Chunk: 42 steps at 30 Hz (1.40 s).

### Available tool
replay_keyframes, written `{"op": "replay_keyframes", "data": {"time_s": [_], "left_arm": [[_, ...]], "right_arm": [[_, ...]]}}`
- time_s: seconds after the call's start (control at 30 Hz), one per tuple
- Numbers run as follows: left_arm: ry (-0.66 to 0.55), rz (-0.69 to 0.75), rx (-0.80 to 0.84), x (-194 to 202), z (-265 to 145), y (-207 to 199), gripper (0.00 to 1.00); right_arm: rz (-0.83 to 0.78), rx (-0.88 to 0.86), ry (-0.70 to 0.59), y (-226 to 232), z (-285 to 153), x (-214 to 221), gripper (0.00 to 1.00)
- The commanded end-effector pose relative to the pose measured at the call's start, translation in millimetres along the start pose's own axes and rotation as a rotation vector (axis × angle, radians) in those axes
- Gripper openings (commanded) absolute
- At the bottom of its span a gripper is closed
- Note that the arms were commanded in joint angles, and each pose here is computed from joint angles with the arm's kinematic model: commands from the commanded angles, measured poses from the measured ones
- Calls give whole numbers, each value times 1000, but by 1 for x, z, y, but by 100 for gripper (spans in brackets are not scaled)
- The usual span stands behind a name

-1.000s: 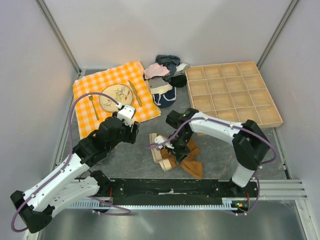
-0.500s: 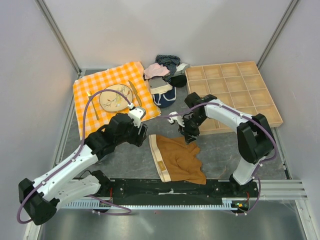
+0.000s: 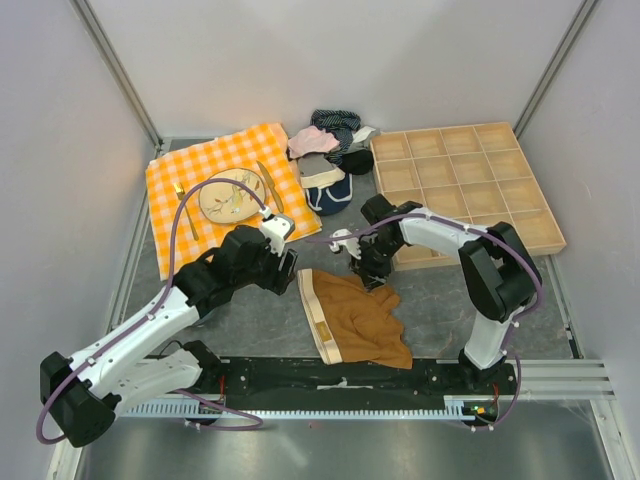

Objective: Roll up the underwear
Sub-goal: Flatten out the underwear at the center of the board.

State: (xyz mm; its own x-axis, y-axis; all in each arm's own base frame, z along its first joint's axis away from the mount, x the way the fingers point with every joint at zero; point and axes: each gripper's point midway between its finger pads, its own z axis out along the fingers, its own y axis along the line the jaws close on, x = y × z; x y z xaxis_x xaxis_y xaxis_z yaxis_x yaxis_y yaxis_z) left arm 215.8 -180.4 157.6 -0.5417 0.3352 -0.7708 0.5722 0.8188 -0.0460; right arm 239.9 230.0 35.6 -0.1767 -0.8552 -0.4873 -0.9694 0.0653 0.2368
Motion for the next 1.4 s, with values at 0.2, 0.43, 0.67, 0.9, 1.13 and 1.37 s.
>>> {"op": "replay_keyframes", "data": {"time_s": [0.2, 0.43, 0.67, 0.9, 1.13, 1.37], "left_arm": [[-66, -9, -10, -18, -6, 2, 73], [-70, -10, -16, -18, -7, 4, 73], [-54, -54, 43, -18, -1, -8, 71], [20, -197, 87, -12, 27, -13, 68], [46, -286, 155, -8, 62, -14, 65], [88, -351, 206, 6, 94, -2, 63]], "right_arm": [[34, 2, -23, 16, 10, -9, 52], [60, 96, 32, 0, 17, 0, 42], [63, 117, -24, -3, 2, -22, 9], [67, 100, -89, 2, -9, -36, 0], [95, 80, -121, 1, -11, -39, 0], [120, 101, -126, -8, -13, -38, 0]]}}
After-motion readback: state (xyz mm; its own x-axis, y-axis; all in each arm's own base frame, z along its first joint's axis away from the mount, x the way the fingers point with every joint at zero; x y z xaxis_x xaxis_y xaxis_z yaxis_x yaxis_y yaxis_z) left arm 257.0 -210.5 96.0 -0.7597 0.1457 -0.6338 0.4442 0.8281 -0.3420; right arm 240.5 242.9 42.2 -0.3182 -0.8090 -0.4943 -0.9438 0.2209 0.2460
